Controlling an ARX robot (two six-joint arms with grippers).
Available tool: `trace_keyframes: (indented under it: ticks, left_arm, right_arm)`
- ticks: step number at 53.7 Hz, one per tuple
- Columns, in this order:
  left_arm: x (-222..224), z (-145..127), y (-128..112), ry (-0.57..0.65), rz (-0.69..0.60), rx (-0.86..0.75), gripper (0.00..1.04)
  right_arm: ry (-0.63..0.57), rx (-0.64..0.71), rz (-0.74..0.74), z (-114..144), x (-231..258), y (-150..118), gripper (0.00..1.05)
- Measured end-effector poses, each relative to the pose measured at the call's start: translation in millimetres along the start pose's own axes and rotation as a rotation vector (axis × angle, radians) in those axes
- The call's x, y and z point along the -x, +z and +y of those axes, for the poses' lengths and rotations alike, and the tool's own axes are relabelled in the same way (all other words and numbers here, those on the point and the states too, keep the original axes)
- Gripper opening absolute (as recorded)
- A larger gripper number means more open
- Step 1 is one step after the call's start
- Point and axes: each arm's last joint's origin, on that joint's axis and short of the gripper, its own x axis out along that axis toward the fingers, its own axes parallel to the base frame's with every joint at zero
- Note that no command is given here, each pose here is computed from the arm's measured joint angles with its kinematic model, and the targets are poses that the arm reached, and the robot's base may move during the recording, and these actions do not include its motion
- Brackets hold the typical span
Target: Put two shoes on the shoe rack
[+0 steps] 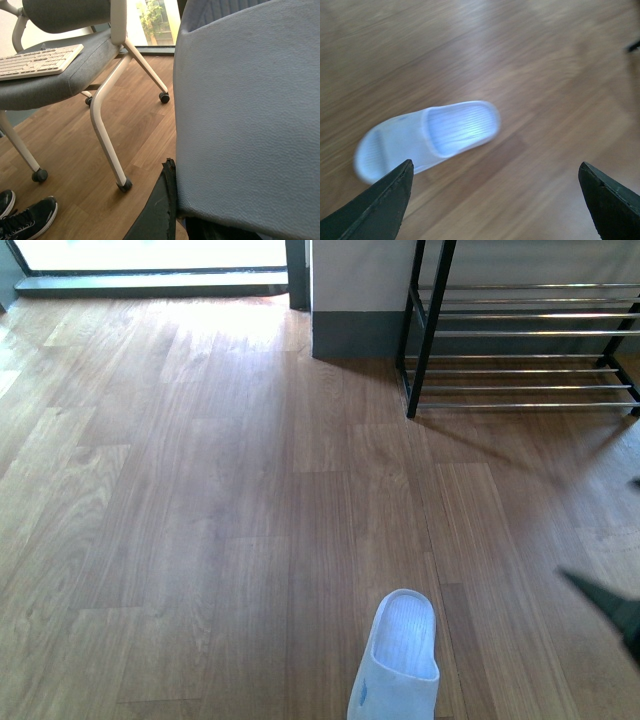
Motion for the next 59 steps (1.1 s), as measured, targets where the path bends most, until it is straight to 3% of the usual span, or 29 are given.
trace_keyframes:
  ticks: [10, 22, 29, 59]
  left_arm:
    - [0.0, 0.0, 0.0, 0.0, 0.0, 0.0, 0.02]
    - [0.0, 0.0, 0.0, 0.0, 0.0, 0.0, 0.02]
    - [0.0, 0.0, 0.0, 0.0, 0.0, 0.0, 0.02]
    - [0.0, 0.0, 0.0, 0.0, 0.0, 0.0, 0.02]
  right_arm:
    - [0.238, 0.051, 0.024, 24.0, -42.2, -7.8, 0.96]
    - [0.427, 0.196, 0.083, 53.6, -99.4, -18.5, 0.96]
    - [0.515, 0.211, 0.135, 53.7, -135.0, -33.6, 0.96]
    - [0.528, 0.219, 0.222, 22.3, -173.8, -63.4, 0.96]
